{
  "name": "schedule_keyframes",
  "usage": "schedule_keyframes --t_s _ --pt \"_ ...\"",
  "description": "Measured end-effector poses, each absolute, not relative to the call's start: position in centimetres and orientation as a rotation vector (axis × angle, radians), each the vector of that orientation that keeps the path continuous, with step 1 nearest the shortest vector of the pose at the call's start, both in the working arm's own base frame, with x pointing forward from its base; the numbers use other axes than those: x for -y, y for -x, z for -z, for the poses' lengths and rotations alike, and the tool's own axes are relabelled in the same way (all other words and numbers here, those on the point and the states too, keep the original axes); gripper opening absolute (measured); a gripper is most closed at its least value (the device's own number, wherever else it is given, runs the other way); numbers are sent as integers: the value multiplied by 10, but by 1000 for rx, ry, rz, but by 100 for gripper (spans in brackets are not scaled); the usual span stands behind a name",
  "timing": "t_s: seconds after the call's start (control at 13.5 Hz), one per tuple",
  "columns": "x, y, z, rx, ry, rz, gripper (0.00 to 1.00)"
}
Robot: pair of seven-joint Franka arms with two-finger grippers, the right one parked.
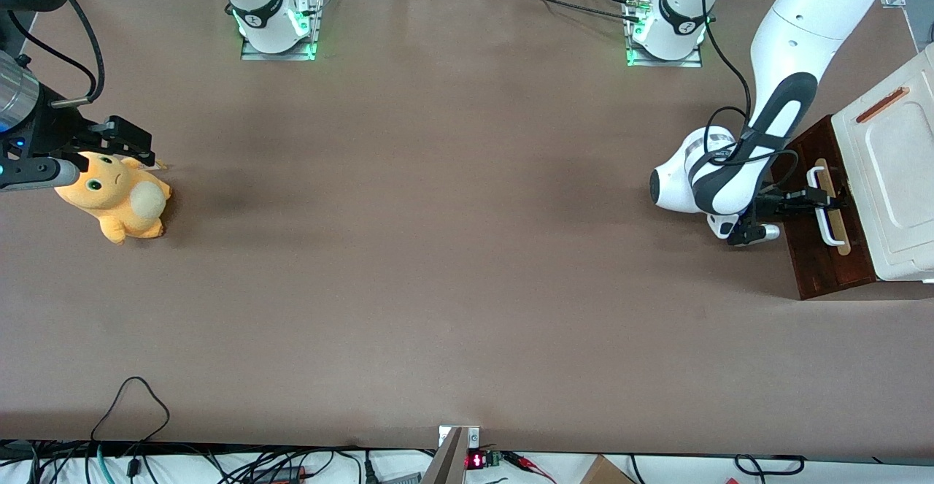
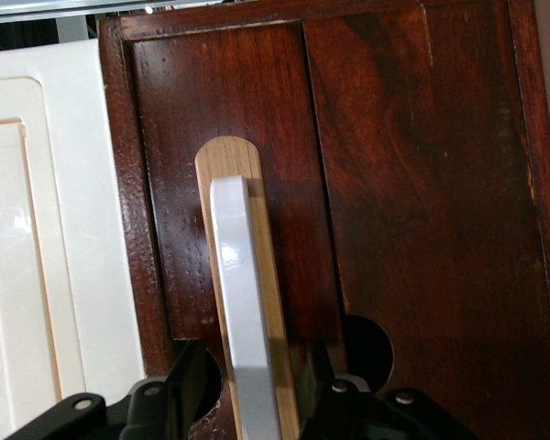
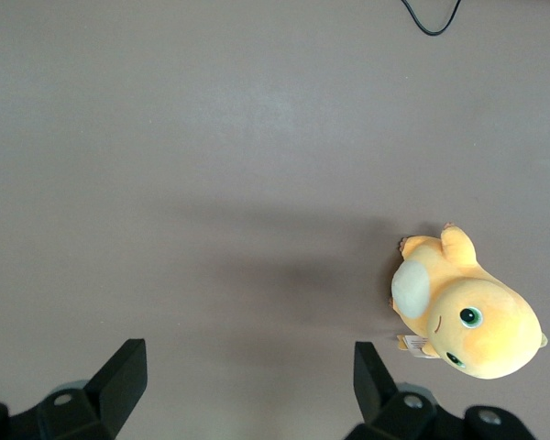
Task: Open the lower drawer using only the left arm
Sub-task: 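Close the left gripper around the white bar handle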
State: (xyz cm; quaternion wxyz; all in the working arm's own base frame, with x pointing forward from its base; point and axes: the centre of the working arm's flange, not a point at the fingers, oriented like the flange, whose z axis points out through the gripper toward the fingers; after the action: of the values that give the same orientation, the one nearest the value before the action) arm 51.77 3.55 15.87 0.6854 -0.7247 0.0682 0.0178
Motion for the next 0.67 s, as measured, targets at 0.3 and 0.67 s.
schedule_keyframes --t_s 0.3,0.67 --pt "-37 -518 -159 -150 1624 -41 46" --pt "-40 -519 -160 -141 1625 -43 35"
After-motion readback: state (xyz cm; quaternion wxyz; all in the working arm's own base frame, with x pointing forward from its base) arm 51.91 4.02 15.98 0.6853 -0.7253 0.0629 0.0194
